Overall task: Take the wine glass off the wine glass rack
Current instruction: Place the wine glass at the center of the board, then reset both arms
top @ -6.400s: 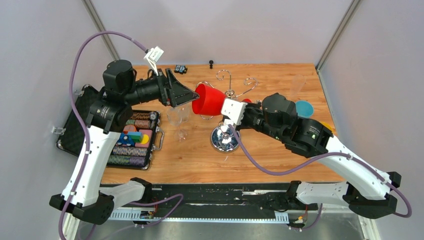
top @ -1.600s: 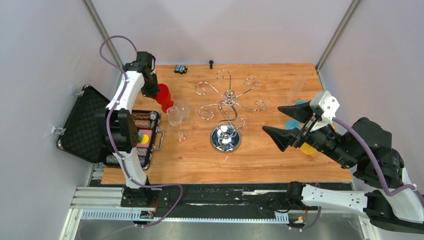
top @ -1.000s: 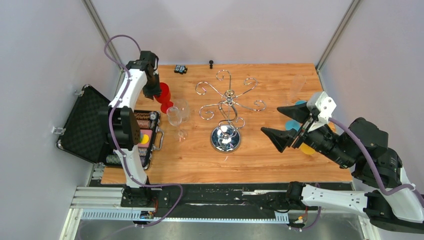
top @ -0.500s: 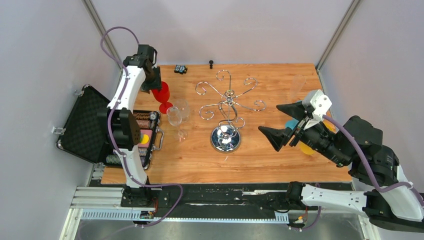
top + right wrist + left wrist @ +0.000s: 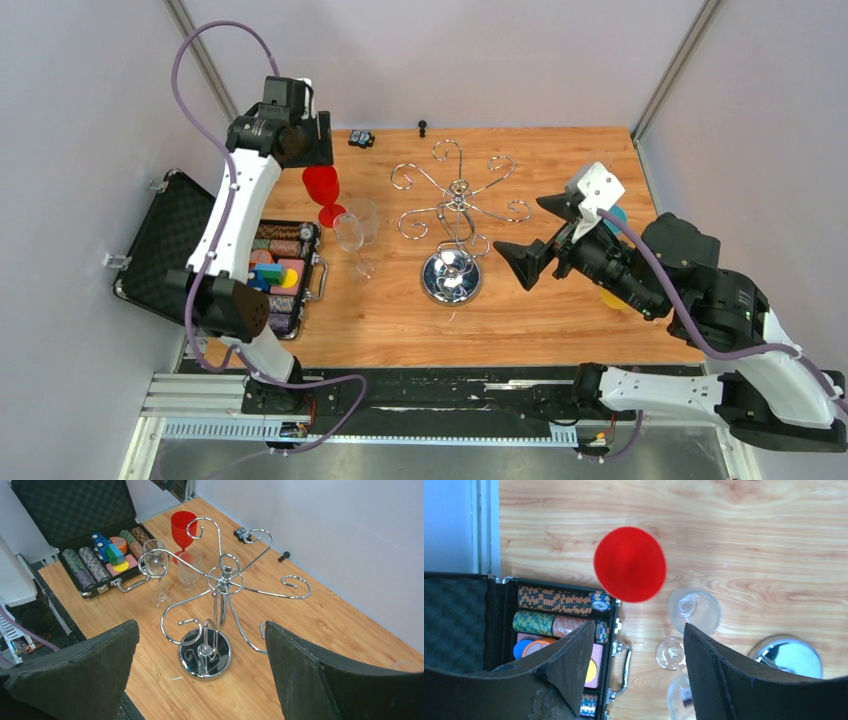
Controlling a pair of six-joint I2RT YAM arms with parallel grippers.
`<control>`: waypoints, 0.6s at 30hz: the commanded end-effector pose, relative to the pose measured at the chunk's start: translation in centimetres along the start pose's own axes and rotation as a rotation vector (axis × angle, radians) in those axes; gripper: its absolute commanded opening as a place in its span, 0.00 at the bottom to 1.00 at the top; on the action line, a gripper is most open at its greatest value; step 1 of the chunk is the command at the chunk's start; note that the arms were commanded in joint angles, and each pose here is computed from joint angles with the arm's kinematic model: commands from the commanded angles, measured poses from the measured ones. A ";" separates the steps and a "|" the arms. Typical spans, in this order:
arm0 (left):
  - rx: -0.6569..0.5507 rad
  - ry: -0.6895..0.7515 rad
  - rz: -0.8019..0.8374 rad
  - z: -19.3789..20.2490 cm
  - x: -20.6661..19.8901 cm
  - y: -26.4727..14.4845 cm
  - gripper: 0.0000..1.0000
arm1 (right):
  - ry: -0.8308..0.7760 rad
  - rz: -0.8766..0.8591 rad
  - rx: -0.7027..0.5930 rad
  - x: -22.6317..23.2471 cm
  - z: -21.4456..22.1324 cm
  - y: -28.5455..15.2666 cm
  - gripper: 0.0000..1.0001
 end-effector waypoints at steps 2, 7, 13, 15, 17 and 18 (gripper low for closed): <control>-0.163 0.026 0.040 -1.3 -1.3 -5.7 0.75 | 0.015 0.059 -0.034 -0.5 -2.2 0.9 1.00; -0.229 0.049 0.100 -0.7 -2.3 -9.4 0.77 | -0.001 0.146 0.015 -1.0 -2.3 2.9 1.00; -0.292 0.079 0.175 0.8 -3.7 -12.5 0.81 | 0.002 0.251 0.065 -3.0 -2.3 5.6 1.00; -0.311 0.088 0.195 1.2 -3.9 -13.4 0.83 | 0.052 0.288 0.071 -4.9 -2.3 6.5 1.00; -0.326 0.094 0.211 1.6 -3.9 -14.3 0.86 | 0.118 0.308 0.073 -7.2 -2.2 7.1 1.00; -0.332 0.103 0.220 1.7 -3.9 -14.5 0.91 | 0.135 0.353 0.072 -8.8 -2.1 7.2 1.00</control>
Point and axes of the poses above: each gripper's point midway between its finger pads, its own y axis out along the fingers, its own x axis along the line the jaws close on, z = x × y, the point moved 2 cm from there along -y, back along the fingers, and after that the axes turned 6 degrees about y, right-handed, at the moved point
